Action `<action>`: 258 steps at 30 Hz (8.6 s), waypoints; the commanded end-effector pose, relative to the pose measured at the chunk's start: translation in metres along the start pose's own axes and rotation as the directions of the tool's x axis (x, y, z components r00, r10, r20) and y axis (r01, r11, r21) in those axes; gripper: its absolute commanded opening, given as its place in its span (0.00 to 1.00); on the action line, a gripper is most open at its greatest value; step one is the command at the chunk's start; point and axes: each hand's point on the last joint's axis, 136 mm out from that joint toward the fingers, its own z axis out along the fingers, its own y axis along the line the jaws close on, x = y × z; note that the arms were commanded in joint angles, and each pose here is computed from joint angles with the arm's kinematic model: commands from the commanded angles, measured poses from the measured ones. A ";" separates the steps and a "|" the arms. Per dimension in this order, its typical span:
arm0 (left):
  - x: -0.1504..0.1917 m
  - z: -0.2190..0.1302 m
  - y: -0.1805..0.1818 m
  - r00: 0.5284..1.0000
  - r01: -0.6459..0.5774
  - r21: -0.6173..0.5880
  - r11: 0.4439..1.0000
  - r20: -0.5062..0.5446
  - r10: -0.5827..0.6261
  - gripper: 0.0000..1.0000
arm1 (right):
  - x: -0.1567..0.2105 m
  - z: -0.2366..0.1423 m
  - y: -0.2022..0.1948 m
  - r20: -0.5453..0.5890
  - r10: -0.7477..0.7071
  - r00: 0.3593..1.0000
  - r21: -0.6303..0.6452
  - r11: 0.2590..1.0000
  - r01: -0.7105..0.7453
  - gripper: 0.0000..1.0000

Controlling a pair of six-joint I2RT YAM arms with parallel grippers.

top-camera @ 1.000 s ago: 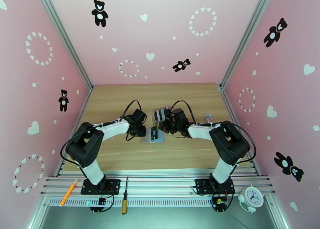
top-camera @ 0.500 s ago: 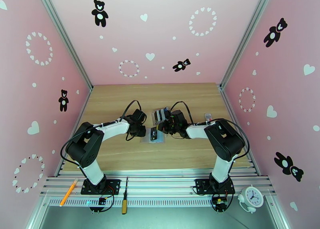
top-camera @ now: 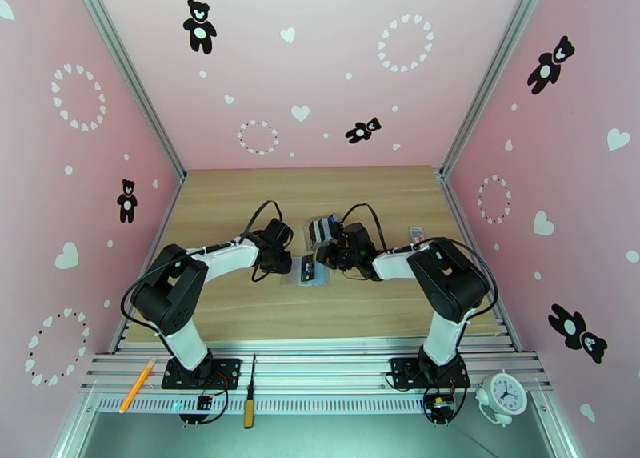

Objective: Put the credit cards into the card holder

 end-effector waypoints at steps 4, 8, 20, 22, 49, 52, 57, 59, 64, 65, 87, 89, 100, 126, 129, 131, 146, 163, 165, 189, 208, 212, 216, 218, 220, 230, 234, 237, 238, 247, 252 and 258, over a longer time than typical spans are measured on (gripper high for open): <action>0.018 0.008 0.005 0.999 0.006 -0.009 1.000 -0.046 -0.007 0.21 | 0.011 -0.006 -0.032 0.024 0.085 0.996 0.104 0.991 -0.087 0.00; 0.019 0.008 0.005 0.999 0.007 -0.008 1.000 -0.048 -0.008 0.20 | 0.013 -0.007 -0.034 0.023 0.085 0.996 0.114 0.990 -0.087 0.00; 0.019 0.010 0.002 0.999 0.016 0.007 1.000 -0.046 -0.016 0.20 | 0.012 0.005 -0.016 -0.013 0.044 0.999 0.085 0.996 -0.042 0.00; 0.020 0.010 0.003 0.999 0.018 0.008 1.000 -0.048 -0.018 0.20 | 0.012 0.008 -0.013 -0.018 0.040 0.999 0.078 0.996 -0.039 0.00; 0.041 0.018 0.009 0.995 0.064 0.016 0.998 -0.082 -0.062 0.16 | 0.024 0.019 -0.038 -0.016 0.075 0.997 0.262 0.963 -0.068 0.00; 0.044 0.019 0.009 0.994 0.068 0.017 0.998 -0.084 -0.066 0.16 | 0.023 0.017 -0.045 0.003 0.092 0.996 0.297 0.951 -0.088 0.00; 0.047 0.019 0.010 0.994 0.072 0.017 0.997 -0.087 -0.070 0.16 | 0.019 0.014 -0.050 0.025 0.102 0.994 0.331 0.938 -0.104 0.00; 0.047 0.018 0.009 0.994 0.073 0.021 0.997 -0.086 -0.071 0.16 | 0.020 0.015 -0.050 0.021 0.099 0.995 0.340 0.935 -0.101 0.00; 0.049 0.018 0.008 0.993 0.078 0.023 0.997 -0.088 -0.076 0.16 | 0.023 0.016 -0.039 0.004 0.064 0.998 0.342 0.938 -0.062 0.00; 0.049 0.018 0.007 0.993 0.077 0.025 0.997 -0.088 -0.074 0.16 | 0.024 0.017 -0.038 0.000 0.062 0.998 0.340 0.938 -0.058 0.00; 0.048 0.015 0.006 0.993 0.084 0.024 0.996 -0.080 -0.082 0.16 | 0.040 0.031 -0.008 -0.138 -0.020 0.990 0.330 0.942 0.065 0.10; 0.048 0.015 0.006 0.993 0.086 0.023 0.996 -0.081 -0.084 0.16 | 0.042 0.031 -0.009 -0.152 -0.023 0.988 0.343 0.936 0.074 0.16; 0.047 0.015 0.006 0.992 0.099 0.023 0.995 -0.076 -0.097 0.16 | 0.035 0.016 0.012 -0.190 -0.159 0.969 0.406 0.886 0.225 0.31; 0.072 0.002 0.006 0.986 0.150 0.075 0.986 -0.083 -0.144 0.16 | 0.067 0.002 0.014 -0.247 -0.223 0.943 0.524 0.788 0.323 0.36; 0.077 0.001 0.005 0.986 0.148 0.080 0.986 -0.089 -0.141 0.16 | 0.070 0.005 0.009 -0.255 -0.212 0.944 0.525 0.789 0.319 0.37; 0.080 0.001 0.005 0.985 0.150 0.081 0.985 -0.092 -0.143 0.16 | 0.071 0.007 0.008 -0.255 -0.208 0.944 0.522 0.792 0.316 0.37; 0.092 0.000 0.003 0.982 0.164 0.104 0.981 -0.110 -0.152 0.16 | 0.080 0.015 -0.009 -0.283 -0.186 0.941 0.541 0.779 0.317 0.38; 0.101 -0.007 0.004 0.980 0.183 0.110 0.977 -0.104 -0.172 0.16 | 0.090 0.020 0.020 -0.316 -0.239 0.918 0.513 0.771 0.377 0.38; 0.102 -0.007 0.004 0.979 0.188 0.113 0.976 -0.101 -0.177 0.16 | 0.092 0.021 0.023 -0.327 -0.245 0.913 0.512 0.766 0.388 0.38; 0.098 -0.013 0.009 0.980 0.191 0.087 0.978 -0.070 -0.185 0.26 | 0.115 0.049 0.054 -0.371 -0.254 0.893 0.378 0.837 0.395 0.38; 0.051 -0.048 0.002 0.990 0.138 0.052 0.989 0.035 -0.140 0.37 | 0.074 0.010 0.055 -0.294 -0.307 0.905 0.422 0.808 0.411 0.39; 0.048 -0.054 -0.010 0.989 0.141 0.112 0.984 0.033 -0.145 0.39 | 0.063 0.000 0.046 -0.285 -0.317 0.905 0.446 0.791 0.418 0.39; 0.060 -0.052 -0.027 0.993 0.118 0.183 0.976 -0.006 -0.119 0.39 | 0.056 -0.003 0.029 -0.296 -0.303 0.906 0.458 0.788 0.413 0.35; 0.069 -0.050 -0.033 0.995 0.101 0.201 0.974 -0.025 -0.098 0.39 | 0.056 -0.003 0.022 -0.307 -0.300 0.903 0.463 0.782 0.417 0.30; 0.078 -0.047 -0.040 0.997 0.079 0.222 0.972 -0.040 -0.072 0.40 | 0.056 -0.001 0.016 -0.319 -0.296 0.900 0.464 0.779 0.421 0.26; 0.103 -0.036 -0.048 0.998 0.058 0.266 0.962 -0.053 -0.046 0.41 | 0.055 0.006 -0.004 -0.341 -0.271 0.900 0.481 0.773 0.415 0.14; 0.106 -0.033 -0.035 0.998 0.054 0.207 0.977 -0.042 -0.047 0.42 | 0.052 0.005 -0.013 -0.342 -0.258 0.904 0.495 0.768 0.406 0.12; 0.108 -0.029 -0.024 0.998 0.058 0.152 0.987 -0.042 -0.052 0.42 | 0.051 0.006 -0.017 -0.345 -0.254 0.904 0.500 0.765 0.406 0.11; 0.109 -0.027 -0.021 0.998 0.059 0.135 0.989 -0.045 -0.053 0.42 | 0.052 0.007 -0.018 -0.347 -0.252 0.903 0.500 0.765 0.406 0.11; 0.112 -0.018 -0.012 0.997 0.060 0.088 0.994 -0.057 -0.055 0.46 | 0.054 0.011 -0.026 -0.354 -0.232 0.906 0.509 0.765 0.395 0.10; 0.113 -0.013 -0.010 0.997 0.055 0.074 0.996 -0.062 -0.051 0.54 | 0.061 0.015 -0.025 -0.359 -0.213 0.909 0.490 0.786 0.378 0.10; 0.112 -0.014 -0.016 0.997 0.053 0.115 0.992 -0.056 -0.046 0.65 | 0.071 0.019 -0.021 -0.365 -0.205 0.908 0.470 0.802 0.369 0.08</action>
